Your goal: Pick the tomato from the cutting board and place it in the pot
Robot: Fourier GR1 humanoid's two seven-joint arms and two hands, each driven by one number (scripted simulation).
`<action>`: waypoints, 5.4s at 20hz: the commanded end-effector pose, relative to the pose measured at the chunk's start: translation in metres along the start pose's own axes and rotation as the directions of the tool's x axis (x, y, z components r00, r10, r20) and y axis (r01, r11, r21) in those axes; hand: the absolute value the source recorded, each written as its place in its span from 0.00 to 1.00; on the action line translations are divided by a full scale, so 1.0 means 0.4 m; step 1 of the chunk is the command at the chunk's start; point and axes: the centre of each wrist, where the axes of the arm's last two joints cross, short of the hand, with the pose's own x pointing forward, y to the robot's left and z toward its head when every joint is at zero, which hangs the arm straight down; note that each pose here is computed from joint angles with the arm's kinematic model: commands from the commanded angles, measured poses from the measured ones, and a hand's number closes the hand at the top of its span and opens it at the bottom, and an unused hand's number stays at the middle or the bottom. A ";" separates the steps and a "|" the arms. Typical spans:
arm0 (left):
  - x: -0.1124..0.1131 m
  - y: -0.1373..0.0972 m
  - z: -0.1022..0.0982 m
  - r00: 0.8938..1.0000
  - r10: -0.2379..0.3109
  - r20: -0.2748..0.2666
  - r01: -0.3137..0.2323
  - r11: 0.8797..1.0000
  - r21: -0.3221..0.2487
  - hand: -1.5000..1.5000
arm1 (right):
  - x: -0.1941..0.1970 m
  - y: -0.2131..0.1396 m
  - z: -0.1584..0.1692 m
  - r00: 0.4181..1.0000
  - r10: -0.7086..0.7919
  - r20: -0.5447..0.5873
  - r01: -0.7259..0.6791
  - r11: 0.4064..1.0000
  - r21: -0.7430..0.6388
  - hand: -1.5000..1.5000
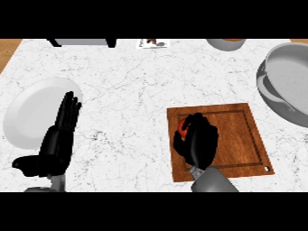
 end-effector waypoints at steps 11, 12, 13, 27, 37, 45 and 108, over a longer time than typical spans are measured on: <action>-0.008 0.009 -0.029 1.000 0.002 -0.003 -0.002 1.000 0.007 0.50 | -0.018 -0.111 -0.256 0.876 -0.020 0.482 -0.108 0.966 0.237 1.00; 0.017 -0.032 -0.046 1.000 0.003 0.002 -0.003 1.000 0.000 0.50 | -0.030 -0.124 -0.243 0.870 -0.034 0.492 -0.078 0.976 0.205 1.00; -0.007 -0.009 0.009 1.000 0.007 0.004 -0.007 1.000 -0.003 0.50 | 0.011 -0.155 -0.221 0.871 -0.041 0.489 -0.047 0.985 0.168 1.00; -0.010 0.058 0.038 1.000 -0.002 0.007 0.002 1.000 0.015 0.50 | -0.026 -0.373 -0.282 0.957 0.057 0.285 -0.016 0.989 -0.145 1.00; -0.031 -0.028 0.014 1.000 -0.003 -0.008 0.003 1.000 -0.001 0.50 | -0.249 -0.464 -0.443 0.989 0.050 0.141 -0.022 0.980 -0.197 1.00; 0.002 -0.017 -0.015 1.000 0.003 0.003 -0.003 1.000 0.008 0.50 | -0.402 -0.450 -0.547 0.995 0.074 0.061 -0.062 0.981 -0.186 1.00; 0.008 -0.020 -0.033 1.000 0.026 0.015 -0.026 0.999 -0.025 0.50 | -1.098 -0.607 -0.426 0.605 -0.795 0.043 0.741 0.543 -0.396 0.00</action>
